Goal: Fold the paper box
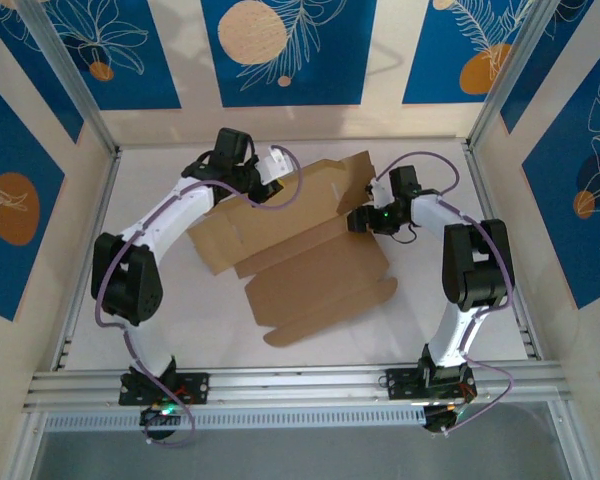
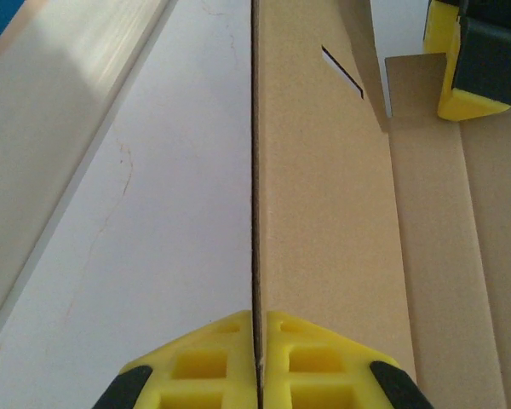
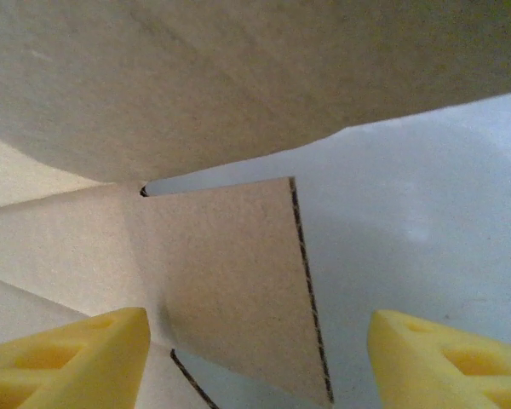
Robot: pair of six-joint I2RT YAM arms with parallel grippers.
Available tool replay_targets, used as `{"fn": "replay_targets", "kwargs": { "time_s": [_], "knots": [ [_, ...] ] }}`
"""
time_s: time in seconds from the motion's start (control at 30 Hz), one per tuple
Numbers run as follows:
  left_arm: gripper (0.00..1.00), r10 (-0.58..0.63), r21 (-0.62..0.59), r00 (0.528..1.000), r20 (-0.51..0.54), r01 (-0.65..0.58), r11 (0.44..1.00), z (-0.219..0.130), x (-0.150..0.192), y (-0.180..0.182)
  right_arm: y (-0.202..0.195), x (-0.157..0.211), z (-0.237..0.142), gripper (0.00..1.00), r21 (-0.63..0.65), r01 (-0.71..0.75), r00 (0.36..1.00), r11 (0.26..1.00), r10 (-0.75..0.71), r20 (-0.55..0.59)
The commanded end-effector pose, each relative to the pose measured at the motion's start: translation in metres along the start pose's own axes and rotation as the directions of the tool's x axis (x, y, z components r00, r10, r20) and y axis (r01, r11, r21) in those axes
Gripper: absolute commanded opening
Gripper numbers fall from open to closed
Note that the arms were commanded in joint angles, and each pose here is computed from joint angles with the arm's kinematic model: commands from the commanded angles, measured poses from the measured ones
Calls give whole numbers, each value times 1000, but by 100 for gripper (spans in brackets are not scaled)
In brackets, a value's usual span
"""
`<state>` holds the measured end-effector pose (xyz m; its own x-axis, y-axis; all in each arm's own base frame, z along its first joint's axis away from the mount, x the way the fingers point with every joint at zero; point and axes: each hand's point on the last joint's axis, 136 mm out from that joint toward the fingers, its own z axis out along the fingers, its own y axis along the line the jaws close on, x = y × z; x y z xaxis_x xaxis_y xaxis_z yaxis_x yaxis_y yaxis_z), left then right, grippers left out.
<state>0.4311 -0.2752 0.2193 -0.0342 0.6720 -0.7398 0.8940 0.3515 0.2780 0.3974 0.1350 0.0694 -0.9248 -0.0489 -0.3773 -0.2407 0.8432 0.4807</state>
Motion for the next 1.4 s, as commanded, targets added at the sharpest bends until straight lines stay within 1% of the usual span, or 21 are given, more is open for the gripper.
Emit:
{"fn": "replay_targets", "kwargs": {
  "time_s": [0.0,0.13,0.23,0.3,0.37,0.43,0.5,0.57,0.67,0.8,0.93,1.0,1.17,1.3,1.37],
  "knots": [
    [0,19,29,993,119,-23,999,-14,-31,-4,10,-15,-4,63,-27,40,999,999,-39,35],
    [0,15,23,994,110,-17,1000,-14,-30,-3,15,-20,-6,52,-24,45,997,999,-44,56],
    [0,11,24,994,105,-13,1000,-14,-30,-3,18,-23,-8,49,-6,62,994,998,-61,93],
    [0,9,23,995,101,-11,1000,-16,-29,-4,22,-25,-12,52,-27,65,990,998,-61,127],
    [0,9,19,996,93,-11,1000,-17,-27,-4,26,-28,-20,62,-64,64,982,996,-51,182],
    [0,5,17,996,89,-6,1000,-17,-26,-5,30,-33,-30,67,-131,62,967,989,-27,252],
    [0,1,16,995,96,-3,1000,-19,-28,-5,31,-36,-39,68,-188,45,953,981,14,302],
    [0,-8,18,995,100,6,1000,-21,-30,-5,32,-40,-44,64,-231,42,942,972,38,332],
    [0,-16,11,995,100,16,1000,-23,-32,-3,33,-38,-41,56,-244,28,946,969,54,319],
    [0,-25,-12,995,94,26,1000,-24,-31,1,34,-28,-37,48,-222,37,956,974,30,292],
    [0,-39,-53,996,76,43,998,-23,-30,9,31,-17,-33,46,-145,30,968,989,8,252],
    [0,-38,-74,997,63,43,996,-21,-31,12,31,-13,-34,48,-118,37,968,992,-6,252],
    [0,-46,-110,998,48,51,993,-19,-33,19,32,-6,-30,46,-106,5,977,994,18,213],
    [0,-44,-128,998,42,49,991,-21,-33,21,29,-3,-31,40,-108,-16,974,994,40,221],
    [0,-44,-134,998,42,50,990,-21,-33,22,29,-2,-30,35,-108,-24,975,994,47,216]
  ]
}}
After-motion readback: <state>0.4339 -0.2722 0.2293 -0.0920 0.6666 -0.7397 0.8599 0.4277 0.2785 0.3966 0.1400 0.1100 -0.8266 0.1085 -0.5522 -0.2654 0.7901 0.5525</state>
